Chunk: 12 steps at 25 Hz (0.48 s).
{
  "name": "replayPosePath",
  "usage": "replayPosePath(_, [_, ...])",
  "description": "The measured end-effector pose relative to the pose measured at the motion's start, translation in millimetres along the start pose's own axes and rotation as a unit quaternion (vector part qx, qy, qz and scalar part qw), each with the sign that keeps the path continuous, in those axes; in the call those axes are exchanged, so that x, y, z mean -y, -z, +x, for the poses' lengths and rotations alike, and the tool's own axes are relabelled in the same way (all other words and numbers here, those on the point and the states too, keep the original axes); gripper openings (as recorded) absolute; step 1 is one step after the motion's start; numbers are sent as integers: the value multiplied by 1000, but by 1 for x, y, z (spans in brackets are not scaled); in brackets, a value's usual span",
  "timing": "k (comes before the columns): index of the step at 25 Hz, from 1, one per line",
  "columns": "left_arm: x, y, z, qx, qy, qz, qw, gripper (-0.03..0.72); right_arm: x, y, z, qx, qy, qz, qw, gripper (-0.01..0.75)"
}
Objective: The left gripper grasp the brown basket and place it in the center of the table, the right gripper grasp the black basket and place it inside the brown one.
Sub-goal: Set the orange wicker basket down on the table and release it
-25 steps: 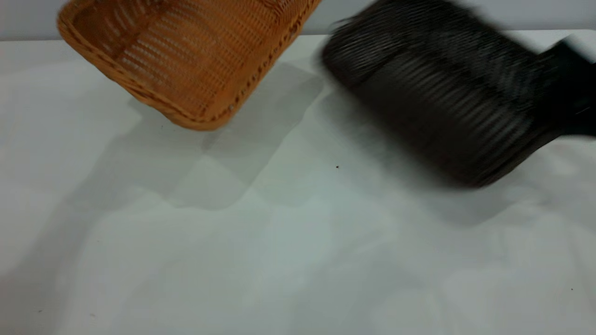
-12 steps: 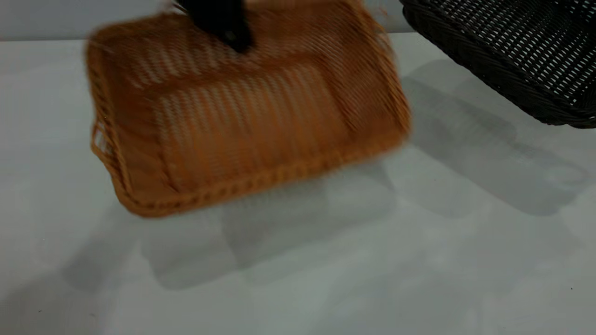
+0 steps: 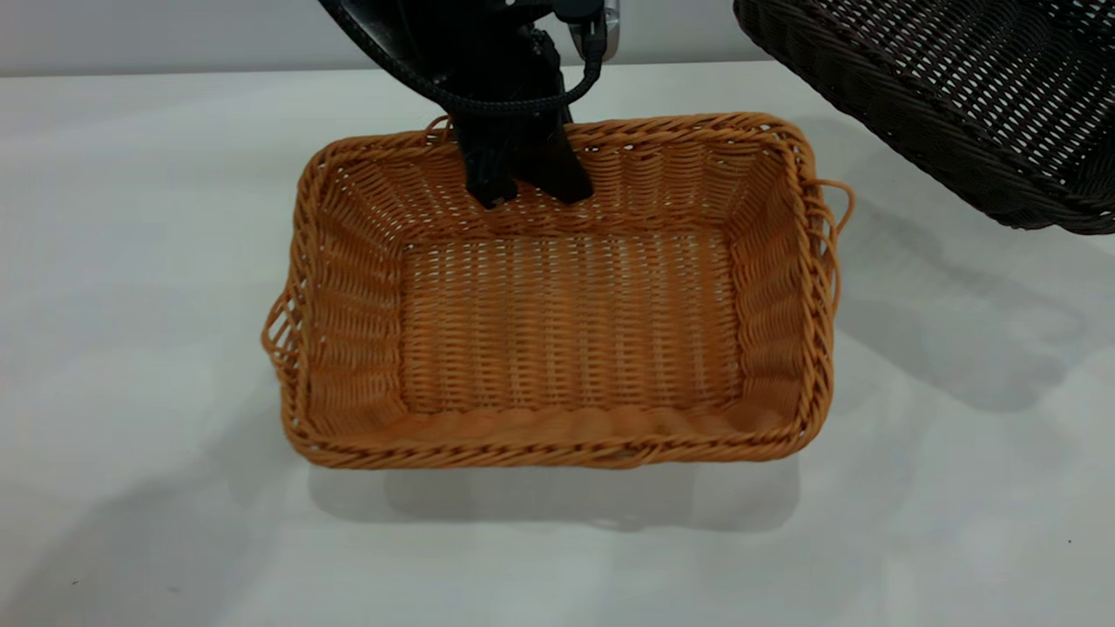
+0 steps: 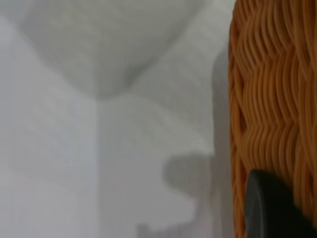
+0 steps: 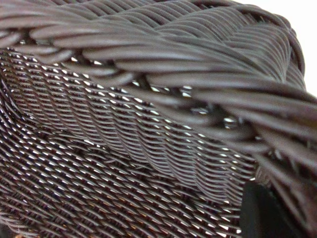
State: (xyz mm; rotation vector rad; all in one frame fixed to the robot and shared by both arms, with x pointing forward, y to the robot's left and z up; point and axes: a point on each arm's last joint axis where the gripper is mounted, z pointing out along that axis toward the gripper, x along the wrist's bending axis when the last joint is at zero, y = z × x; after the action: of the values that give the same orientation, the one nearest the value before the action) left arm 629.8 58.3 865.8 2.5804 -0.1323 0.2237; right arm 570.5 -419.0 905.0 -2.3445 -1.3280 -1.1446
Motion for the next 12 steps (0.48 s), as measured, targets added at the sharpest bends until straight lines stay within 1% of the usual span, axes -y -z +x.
replayPosePath(2, [-1, 0, 1, -8, -2, 1, 1000, 106, 1, 0, 1, -4, 1, 4, 1000, 77])
replayPosePath(4, [-1, 0, 2, -13, 1, 0, 1000, 157, 2, 0, 1, -8, 1, 8, 1000, 77])
replayPosePath(10, [-2, -1, 3, -22, 5, -3, 1000, 414, 2, 0, 2, -10, 1, 11, 1000, 77])
replayPosePath(12, [-2, -1, 5, -34, 8, -1, 999, 470, 2, 0, 2, -11, 1, 11, 1000, 77])
